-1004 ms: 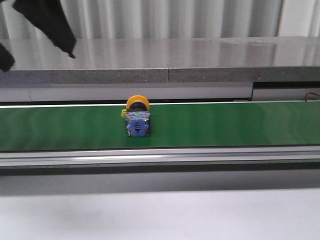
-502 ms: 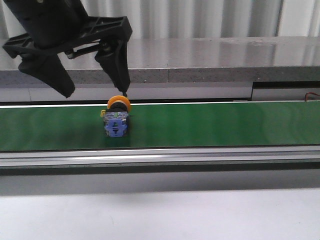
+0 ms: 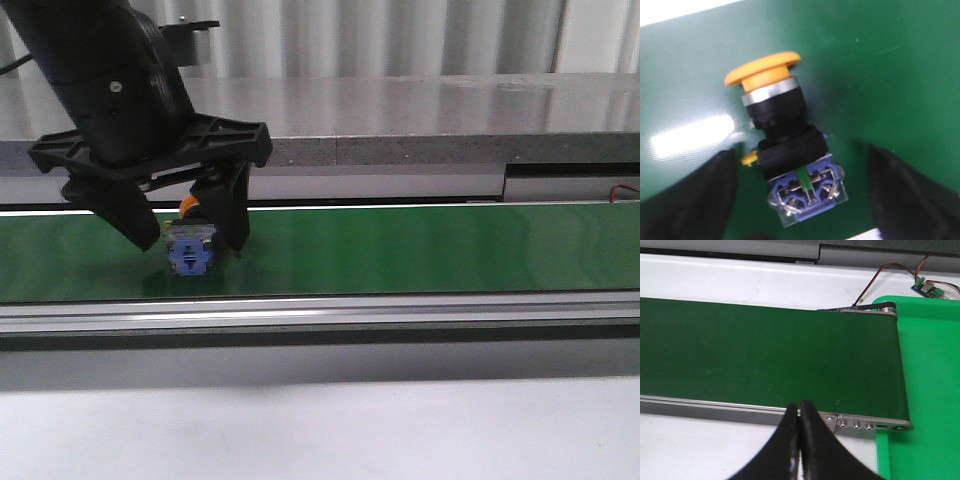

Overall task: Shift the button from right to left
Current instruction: 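Lower the left gripper onto the button and close it, then lift the button with the left gripper and carry it over the blue tray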

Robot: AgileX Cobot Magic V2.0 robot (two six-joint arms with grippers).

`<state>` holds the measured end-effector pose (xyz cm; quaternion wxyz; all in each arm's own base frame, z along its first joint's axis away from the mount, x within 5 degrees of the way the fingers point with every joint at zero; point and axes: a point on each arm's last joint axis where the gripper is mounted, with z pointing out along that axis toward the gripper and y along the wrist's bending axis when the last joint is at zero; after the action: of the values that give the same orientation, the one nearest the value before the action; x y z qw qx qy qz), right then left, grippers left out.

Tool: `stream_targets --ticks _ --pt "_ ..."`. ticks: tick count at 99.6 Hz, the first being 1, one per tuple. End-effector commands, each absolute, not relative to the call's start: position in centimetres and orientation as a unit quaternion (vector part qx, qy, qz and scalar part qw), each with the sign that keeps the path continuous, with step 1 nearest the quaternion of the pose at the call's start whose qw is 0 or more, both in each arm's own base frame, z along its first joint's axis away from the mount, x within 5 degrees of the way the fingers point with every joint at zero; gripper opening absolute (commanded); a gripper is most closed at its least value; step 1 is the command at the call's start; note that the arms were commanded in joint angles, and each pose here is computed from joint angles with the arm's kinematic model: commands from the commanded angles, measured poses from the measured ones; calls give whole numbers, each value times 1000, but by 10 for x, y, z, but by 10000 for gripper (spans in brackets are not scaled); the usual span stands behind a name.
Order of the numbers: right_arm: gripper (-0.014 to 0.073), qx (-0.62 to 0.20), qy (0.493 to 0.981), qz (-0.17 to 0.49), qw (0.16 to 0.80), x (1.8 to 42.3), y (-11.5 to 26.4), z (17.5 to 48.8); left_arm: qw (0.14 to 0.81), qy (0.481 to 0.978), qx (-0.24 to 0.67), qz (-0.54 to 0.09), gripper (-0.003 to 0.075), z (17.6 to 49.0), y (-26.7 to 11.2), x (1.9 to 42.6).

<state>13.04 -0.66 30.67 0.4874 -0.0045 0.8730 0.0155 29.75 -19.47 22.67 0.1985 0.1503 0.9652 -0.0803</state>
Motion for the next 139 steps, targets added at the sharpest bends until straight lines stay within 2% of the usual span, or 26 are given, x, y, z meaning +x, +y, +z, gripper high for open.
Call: stream_targets --ticks 1,8,15,31,48,60,75,99,114,139 --pt "-68 -3 852 6 524 132 -8 320 232 956 151 -93 293 249 -197 298" --pt "-68 -3 852 6 524 132 -8 320 231 957 156 -84 115 248 -196 298" --pt "-68 -3 852 6 524 132 -8 320 241 953 167 -71 -19 252 -193 298" --pt "-68 -3 852 6 524 132 -8 320 259 948 175 -55 -20 270 -184 292" --pt "-68 -3 852 6 524 132 -8 320 274 943 190 -10 -20 298 -165 278" --pt "-68 -3 852 6 524 132 -8 320 290 942 167 8 -20 320 -140 270" --pt "-68 -3 852 6 524 132 -8 320 313 942 117 30 -20 339 -90 261" --pt "-68 -3 852 6 524 132 -8 320 289 950 57 108 -20 329 1 237" --pt "-68 -3 852 6 524 132 -8 320 287 948 -9 137 -20 321 50 238" --pt "-68 -3 852 6 524 132 -8 320 288 947 -17 144 -20 308 88 251"
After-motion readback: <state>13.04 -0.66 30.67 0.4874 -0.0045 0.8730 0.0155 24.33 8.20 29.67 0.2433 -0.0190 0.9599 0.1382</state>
